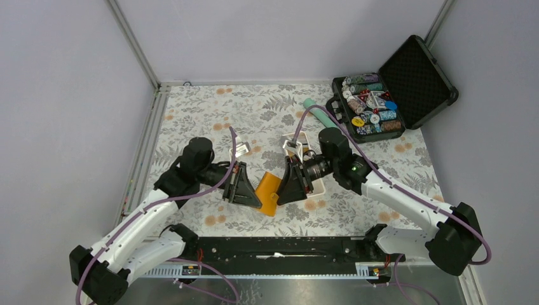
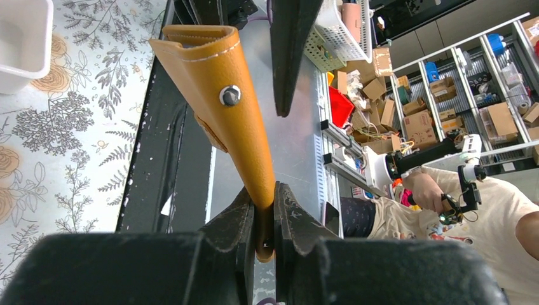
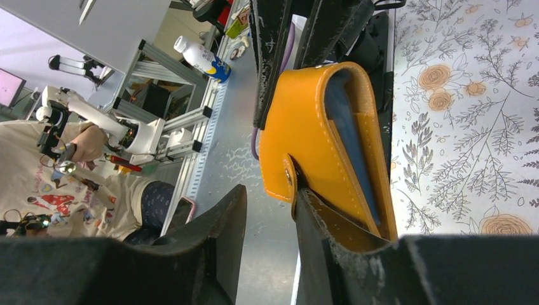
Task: Put the credit cards into the card holder
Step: Open the card holder at the center of the board.
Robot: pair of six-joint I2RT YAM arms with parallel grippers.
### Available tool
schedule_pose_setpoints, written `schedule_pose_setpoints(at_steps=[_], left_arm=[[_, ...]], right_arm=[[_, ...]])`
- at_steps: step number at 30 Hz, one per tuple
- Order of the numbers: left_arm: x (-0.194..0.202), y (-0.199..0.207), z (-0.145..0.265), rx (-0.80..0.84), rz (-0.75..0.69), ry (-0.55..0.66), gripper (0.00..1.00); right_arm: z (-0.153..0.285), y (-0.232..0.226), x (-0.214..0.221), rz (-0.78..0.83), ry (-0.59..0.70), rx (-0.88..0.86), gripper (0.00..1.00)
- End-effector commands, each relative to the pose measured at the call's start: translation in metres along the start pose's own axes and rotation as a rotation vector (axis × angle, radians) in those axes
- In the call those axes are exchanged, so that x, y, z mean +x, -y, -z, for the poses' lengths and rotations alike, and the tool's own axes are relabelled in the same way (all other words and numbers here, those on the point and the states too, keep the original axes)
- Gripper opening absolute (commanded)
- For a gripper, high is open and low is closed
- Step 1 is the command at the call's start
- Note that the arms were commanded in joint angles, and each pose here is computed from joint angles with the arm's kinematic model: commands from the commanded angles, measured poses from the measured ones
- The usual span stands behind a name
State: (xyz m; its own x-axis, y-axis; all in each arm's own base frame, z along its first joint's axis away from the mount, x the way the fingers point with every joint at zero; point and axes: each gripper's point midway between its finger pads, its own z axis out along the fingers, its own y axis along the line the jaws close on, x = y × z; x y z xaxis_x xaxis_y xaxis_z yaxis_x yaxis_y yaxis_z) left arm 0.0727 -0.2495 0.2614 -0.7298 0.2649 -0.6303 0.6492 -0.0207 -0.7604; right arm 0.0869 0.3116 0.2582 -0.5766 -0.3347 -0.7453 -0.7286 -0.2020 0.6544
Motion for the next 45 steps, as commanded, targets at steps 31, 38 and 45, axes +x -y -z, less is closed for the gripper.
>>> schedule_pose_setpoints(at_steps=[31, 38, 45], left_arm=[[-0.038, -0.048, -0.01, -0.167, 0.008, 0.183, 0.41], [-0.043, -0.055, -0.012, -0.18, 0.038, 0.235, 0.0], [-0.042, -0.078, -0.006, -0.309, 0.102, 0.278, 0.0]], right_arm=[[-0.004, 0.017, -0.002, 0.083, -0.073, 0.178, 0.0], [-0.011, 0.024, 0.005, 0.13, -0.102, 0.251, 0.0], [-0.029, 0.028, 0.007, 0.253, -0.132, 0.369, 0.0]])
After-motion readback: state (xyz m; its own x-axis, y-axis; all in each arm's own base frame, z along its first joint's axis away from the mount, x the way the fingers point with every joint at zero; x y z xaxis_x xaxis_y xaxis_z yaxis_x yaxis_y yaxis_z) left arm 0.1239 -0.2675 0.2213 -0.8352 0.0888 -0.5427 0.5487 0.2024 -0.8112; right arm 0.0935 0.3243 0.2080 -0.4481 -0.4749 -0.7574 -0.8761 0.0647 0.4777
